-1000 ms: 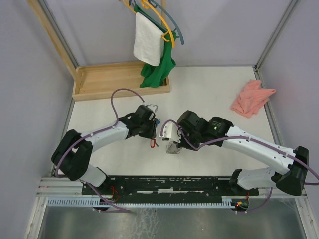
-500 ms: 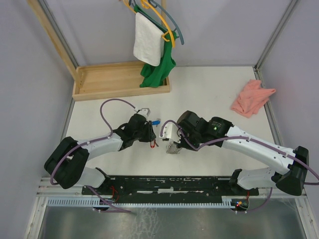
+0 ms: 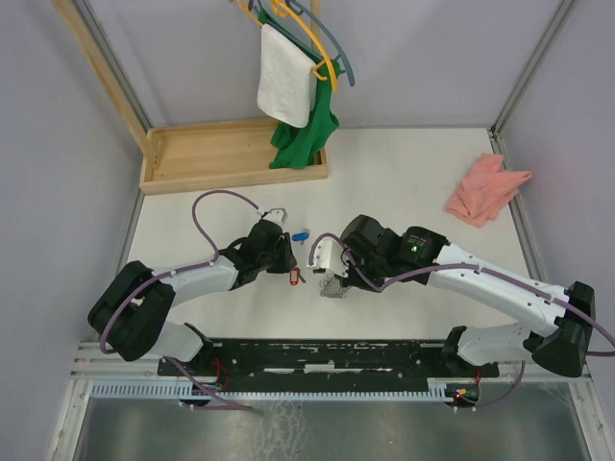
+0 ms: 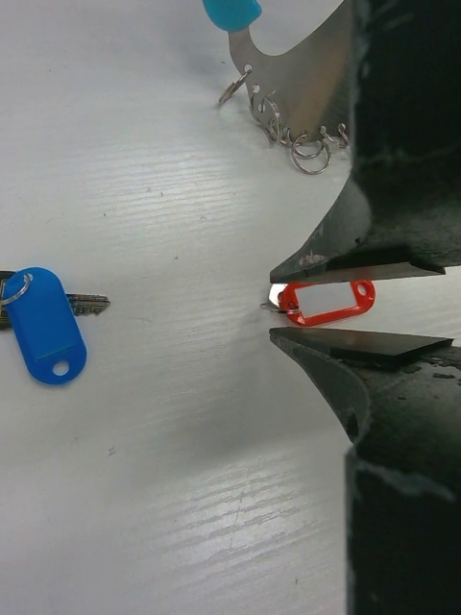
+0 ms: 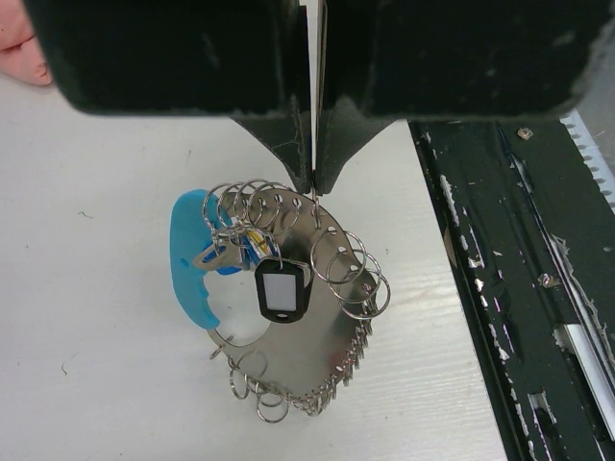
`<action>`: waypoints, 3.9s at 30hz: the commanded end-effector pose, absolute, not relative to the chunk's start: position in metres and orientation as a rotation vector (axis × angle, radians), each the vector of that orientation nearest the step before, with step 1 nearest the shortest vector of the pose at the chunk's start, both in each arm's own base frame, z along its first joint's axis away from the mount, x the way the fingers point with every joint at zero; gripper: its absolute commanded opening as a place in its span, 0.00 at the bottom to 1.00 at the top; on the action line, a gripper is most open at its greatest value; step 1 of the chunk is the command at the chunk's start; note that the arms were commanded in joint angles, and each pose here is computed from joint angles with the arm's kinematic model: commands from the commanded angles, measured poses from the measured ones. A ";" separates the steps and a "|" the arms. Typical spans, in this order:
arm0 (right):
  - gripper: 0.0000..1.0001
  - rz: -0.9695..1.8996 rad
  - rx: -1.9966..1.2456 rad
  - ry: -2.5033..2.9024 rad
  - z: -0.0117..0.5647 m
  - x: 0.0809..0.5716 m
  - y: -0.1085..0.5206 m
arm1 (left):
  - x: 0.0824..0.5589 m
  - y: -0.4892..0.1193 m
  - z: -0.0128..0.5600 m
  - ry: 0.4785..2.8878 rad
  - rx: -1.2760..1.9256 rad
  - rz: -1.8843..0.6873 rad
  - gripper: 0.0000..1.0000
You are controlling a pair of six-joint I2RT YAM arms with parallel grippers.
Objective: Put the keys on the keyring
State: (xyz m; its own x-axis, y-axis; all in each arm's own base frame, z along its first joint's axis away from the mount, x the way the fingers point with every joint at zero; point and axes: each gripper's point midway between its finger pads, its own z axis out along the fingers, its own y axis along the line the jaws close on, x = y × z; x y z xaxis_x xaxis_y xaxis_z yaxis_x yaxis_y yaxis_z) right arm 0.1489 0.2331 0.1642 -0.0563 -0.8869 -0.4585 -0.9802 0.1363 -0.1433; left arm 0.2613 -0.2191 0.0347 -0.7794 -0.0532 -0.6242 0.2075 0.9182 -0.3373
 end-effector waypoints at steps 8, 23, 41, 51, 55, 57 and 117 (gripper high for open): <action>0.01 0.283 -1.754 1.947 0.172 0.153 0.239 | 0.270 -0.231 0.035 2.415 0.111 -0.559 0.24; 0.01 0.268 -1.751 1.939 0.174 0.154 0.237 | 0.270 -0.234 0.042 2.392 0.166 -0.578 0.03; 0.01 0.214 -1.828 1.583 0.223 0.160 0.230 | 0.250 -0.253 0.206 1.408 0.766 -0.696 0.03; 0.01 0.063 -1.926 1.342 0.221 0.188 0.249 | 0.204 -0.265 0.232 0.966 1.065 -0.676 0.03; 0.01 0.046 -1.960 1.276 0.218 0.192 0.257 | 0.196 -0.271 0.228 0.890 1.129 -0.682 0.03; 0.01 0.054 -1.972 1.270 0.214 0.192 0.261 | 0.192 -0.274 0.227 0.858 1.153 -0.696 0.03; 0.01 0.150 -1.901 1.187 0.199 0.181 0.285 | 0.168 -0.310 0.205 0.763 1.279 -0.689 0.03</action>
State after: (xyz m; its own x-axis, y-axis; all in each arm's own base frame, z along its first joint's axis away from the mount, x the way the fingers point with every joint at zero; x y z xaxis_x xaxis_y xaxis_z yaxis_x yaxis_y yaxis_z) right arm 0.1795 0.2731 0.1756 0.5157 -0.7254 -0.4559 -0.8006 -0.2184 -0.5580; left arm 0.1647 -0.3065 0.1840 0.5141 0.0058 -0.8577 0.8493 0.1363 0.5100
